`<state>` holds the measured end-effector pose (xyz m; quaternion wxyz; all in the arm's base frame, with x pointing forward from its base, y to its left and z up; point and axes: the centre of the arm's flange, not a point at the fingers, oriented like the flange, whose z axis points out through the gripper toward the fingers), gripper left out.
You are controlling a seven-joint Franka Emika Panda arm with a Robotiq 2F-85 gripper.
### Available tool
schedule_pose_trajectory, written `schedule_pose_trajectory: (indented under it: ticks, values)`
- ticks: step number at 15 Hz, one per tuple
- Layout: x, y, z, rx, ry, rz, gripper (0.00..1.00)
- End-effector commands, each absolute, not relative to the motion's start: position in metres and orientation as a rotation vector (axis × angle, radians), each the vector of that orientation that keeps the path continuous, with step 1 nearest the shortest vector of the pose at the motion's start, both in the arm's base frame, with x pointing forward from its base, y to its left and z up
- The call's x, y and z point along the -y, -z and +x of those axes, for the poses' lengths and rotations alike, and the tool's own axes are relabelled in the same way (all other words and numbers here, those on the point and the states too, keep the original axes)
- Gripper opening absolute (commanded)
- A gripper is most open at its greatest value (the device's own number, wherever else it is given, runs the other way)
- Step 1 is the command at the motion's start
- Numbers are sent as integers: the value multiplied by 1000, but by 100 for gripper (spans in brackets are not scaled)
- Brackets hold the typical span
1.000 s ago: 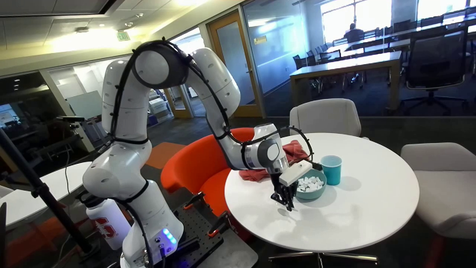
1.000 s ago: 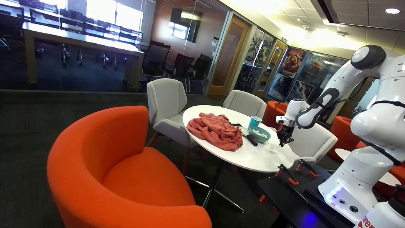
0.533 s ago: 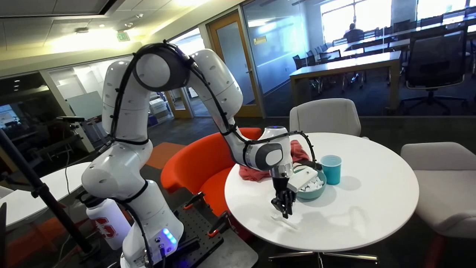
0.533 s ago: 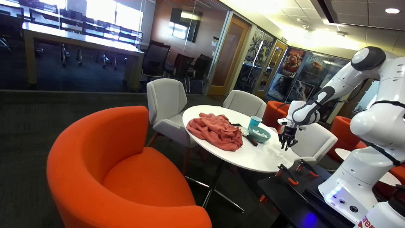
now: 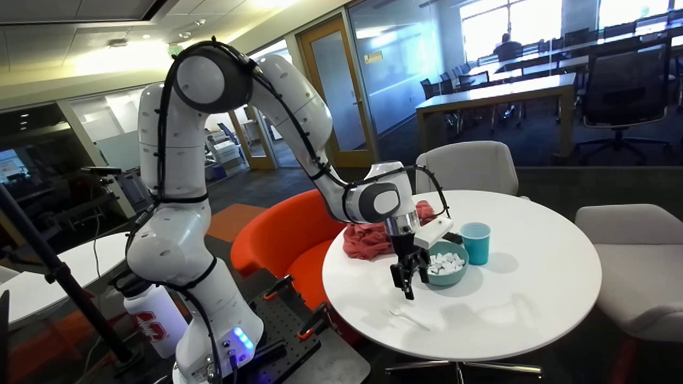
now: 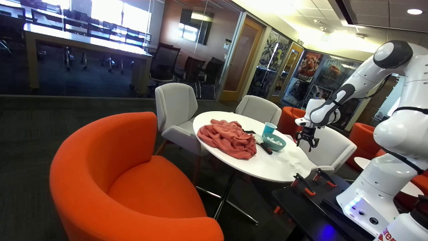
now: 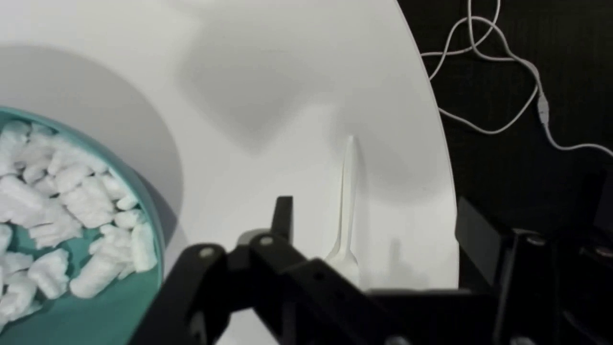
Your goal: Use the spoon to stir the contents of the bowl
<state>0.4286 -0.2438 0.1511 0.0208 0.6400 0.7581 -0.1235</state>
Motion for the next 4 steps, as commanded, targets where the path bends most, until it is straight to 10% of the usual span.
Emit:
schedule_pose_trajectory:
  ticks: [1, 4]
  values:
    - [232, -180, 416, -2369, 405, 1898, 100]
    - [238, -169, 427, -2355, 408, 1930, 100]
